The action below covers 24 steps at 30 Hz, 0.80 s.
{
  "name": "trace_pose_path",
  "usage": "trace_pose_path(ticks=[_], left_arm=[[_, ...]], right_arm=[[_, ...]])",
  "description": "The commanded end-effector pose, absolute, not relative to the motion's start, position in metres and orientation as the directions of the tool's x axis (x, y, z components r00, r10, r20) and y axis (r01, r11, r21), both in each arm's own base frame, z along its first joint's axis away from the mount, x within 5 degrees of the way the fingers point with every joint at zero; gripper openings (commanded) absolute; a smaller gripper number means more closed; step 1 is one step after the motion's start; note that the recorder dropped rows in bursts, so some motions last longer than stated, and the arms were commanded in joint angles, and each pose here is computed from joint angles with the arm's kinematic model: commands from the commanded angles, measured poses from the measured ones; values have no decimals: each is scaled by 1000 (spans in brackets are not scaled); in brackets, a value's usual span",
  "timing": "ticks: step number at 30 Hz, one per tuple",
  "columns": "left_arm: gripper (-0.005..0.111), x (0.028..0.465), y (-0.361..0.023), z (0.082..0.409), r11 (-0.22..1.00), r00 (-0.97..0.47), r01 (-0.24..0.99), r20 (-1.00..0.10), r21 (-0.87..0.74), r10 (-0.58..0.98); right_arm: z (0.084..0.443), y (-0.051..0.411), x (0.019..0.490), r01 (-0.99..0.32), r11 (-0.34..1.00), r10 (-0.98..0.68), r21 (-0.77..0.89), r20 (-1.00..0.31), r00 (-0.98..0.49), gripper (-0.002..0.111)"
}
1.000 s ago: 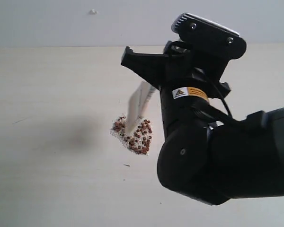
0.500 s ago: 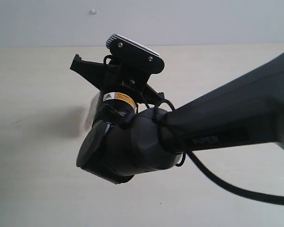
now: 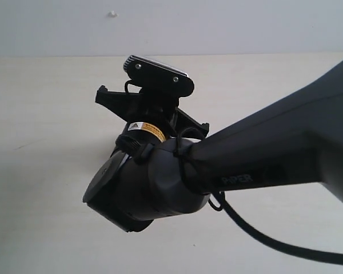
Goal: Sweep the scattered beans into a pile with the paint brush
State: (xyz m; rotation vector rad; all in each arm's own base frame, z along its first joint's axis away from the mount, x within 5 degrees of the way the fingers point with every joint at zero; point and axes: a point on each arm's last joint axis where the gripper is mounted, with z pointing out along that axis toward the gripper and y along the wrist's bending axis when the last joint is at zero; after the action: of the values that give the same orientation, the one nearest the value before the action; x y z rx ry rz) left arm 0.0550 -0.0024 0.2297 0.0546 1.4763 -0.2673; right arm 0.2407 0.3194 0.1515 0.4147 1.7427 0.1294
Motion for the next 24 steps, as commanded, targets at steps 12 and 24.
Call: trace_pose_path(ticks=[12, 24], left_arm=[[0, 55, -3, 228, 968, 70, 215, -987, -127, -145], [0, 55, -3, 228, 968, 70, 215, -987, -127, -145]], right_arm=[[150, 320, 231, 244, 942, 283, 229, -935, -215, 0], [178, 327, 234, 116, 955, 287, 273, -949, -133, 0]])
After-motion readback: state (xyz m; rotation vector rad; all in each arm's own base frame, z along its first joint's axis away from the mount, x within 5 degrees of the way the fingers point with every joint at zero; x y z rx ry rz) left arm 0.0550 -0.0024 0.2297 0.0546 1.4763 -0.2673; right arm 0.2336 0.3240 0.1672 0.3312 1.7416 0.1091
